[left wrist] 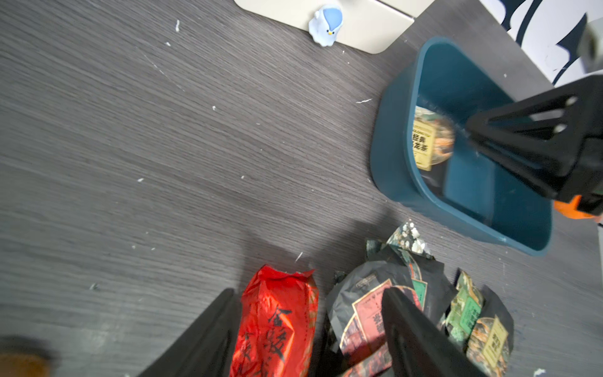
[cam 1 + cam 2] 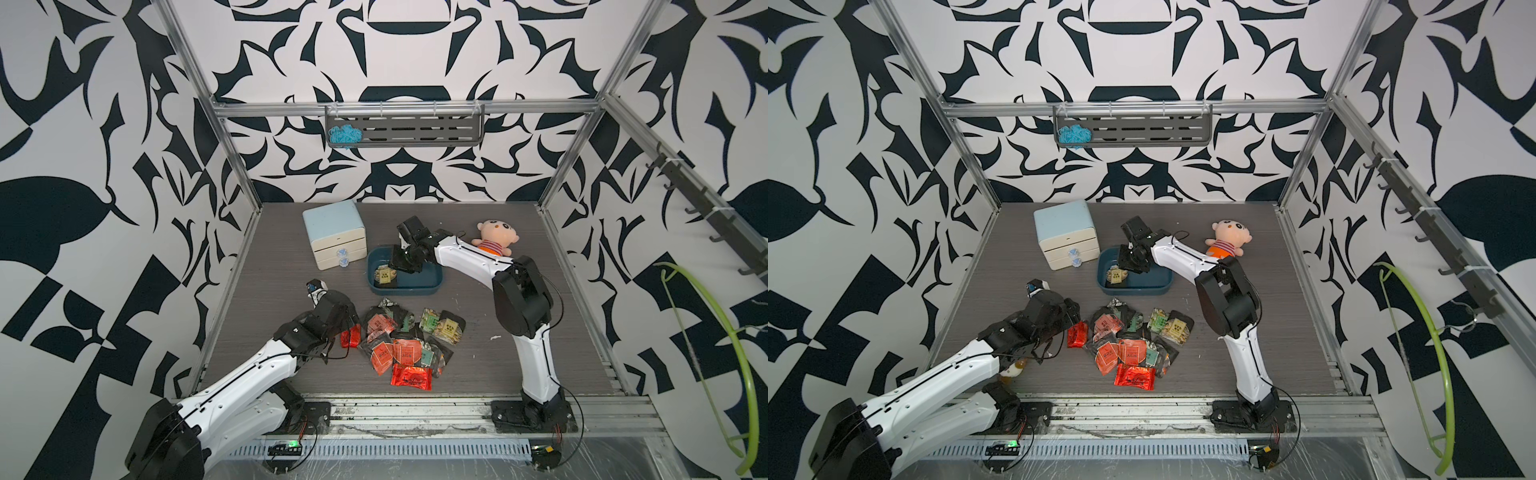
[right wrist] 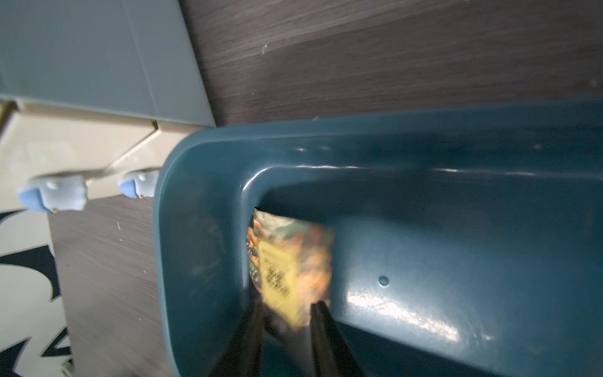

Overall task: Put the tea bags into the storage box
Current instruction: Place the tea bag in the storage box, then pick up the tea bag from the center of the board, then place the tea bag in the storage box.

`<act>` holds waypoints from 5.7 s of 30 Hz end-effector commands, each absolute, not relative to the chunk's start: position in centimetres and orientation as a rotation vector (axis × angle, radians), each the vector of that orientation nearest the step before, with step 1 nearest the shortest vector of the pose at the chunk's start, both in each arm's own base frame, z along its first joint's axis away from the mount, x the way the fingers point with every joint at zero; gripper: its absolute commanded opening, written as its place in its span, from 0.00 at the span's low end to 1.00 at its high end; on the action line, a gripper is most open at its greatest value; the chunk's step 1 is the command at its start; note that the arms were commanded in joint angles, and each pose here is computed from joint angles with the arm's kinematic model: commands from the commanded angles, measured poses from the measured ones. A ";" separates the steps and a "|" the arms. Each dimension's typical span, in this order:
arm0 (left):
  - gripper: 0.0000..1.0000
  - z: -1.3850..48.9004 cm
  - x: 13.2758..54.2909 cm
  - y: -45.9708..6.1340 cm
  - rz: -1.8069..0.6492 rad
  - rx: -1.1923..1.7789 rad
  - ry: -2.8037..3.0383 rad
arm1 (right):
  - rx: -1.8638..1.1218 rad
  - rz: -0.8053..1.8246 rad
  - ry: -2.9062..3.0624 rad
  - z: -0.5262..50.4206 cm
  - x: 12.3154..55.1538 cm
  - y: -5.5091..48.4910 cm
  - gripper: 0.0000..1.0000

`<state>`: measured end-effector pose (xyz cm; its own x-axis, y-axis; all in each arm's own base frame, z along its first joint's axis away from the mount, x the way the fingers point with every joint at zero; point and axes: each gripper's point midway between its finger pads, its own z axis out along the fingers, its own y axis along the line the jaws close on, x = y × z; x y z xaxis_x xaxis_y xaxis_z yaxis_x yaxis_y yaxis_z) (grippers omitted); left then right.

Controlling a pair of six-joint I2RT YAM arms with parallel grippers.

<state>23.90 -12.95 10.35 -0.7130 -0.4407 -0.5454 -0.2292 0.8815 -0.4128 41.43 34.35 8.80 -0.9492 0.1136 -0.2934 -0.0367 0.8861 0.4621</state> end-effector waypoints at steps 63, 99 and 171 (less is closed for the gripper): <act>0.18 2.7 21.2 -41.4 -0.927 0.499 2.972 | 0.707 0.646 2.677 4.3 22.4 13.8 0.49; 0.17 0.6 21.3 -40.1 -0.774 0.443 3.043 | 0.735 0.731 2.712 1.3 23.3 15.6 0.26; 0.74 12.2 25.5 -15.2 -0.434 -0.339 2.430 | 0.027 0.617 2.700 11.9 43.5 33.2 0.00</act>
<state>25.94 -15.71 12.96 -0.7580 -0.3403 -0.5565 -0.1167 0.9101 -0.3977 42.86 32.86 8.70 -0.9494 0.1008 -0.2975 -0.0286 0.9154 0.4015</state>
